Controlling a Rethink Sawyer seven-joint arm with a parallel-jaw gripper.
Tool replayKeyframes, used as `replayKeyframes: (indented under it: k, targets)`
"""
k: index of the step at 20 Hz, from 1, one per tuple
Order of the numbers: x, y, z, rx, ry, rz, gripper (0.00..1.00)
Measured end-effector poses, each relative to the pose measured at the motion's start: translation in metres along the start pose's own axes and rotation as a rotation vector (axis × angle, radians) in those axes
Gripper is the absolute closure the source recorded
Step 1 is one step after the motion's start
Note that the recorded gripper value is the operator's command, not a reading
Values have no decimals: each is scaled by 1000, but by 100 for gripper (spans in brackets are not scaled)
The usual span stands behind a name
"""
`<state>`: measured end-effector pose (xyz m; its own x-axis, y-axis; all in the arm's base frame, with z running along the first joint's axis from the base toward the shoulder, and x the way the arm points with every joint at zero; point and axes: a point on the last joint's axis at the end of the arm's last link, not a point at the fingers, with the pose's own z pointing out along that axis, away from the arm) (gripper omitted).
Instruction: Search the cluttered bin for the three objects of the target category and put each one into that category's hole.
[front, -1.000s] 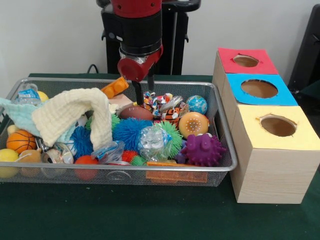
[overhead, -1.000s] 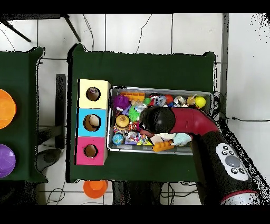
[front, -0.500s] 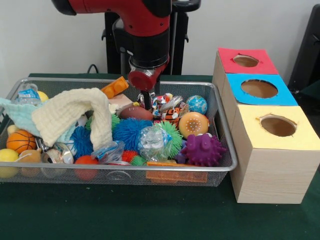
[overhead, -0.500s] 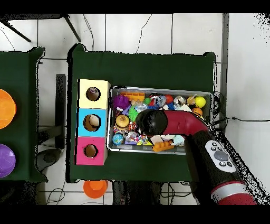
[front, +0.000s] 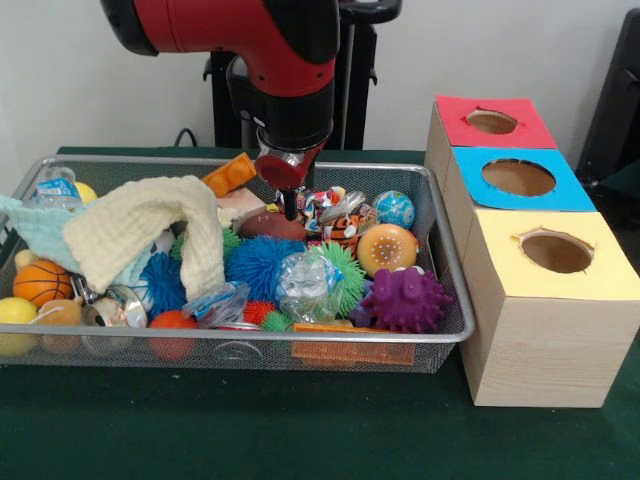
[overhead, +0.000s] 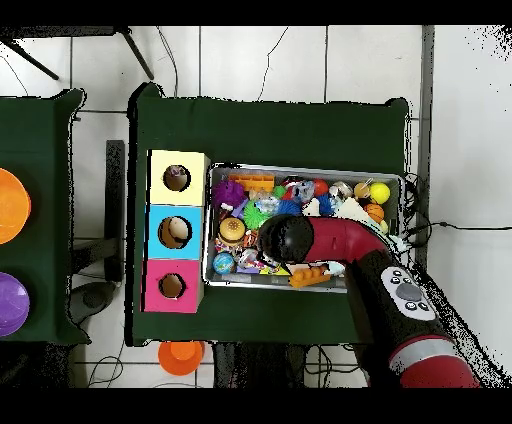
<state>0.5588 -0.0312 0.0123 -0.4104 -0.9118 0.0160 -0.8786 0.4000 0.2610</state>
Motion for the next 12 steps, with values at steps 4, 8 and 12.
replayKeyframes:
  k: [4, 8, 12]
  targets:
    - [5, 11, 10, -44, 39, 1, 0]
    - [8, 23, 20, -92, 79, -1, 0]
    - [8, 30, 25, -114, 101, -5, 0]
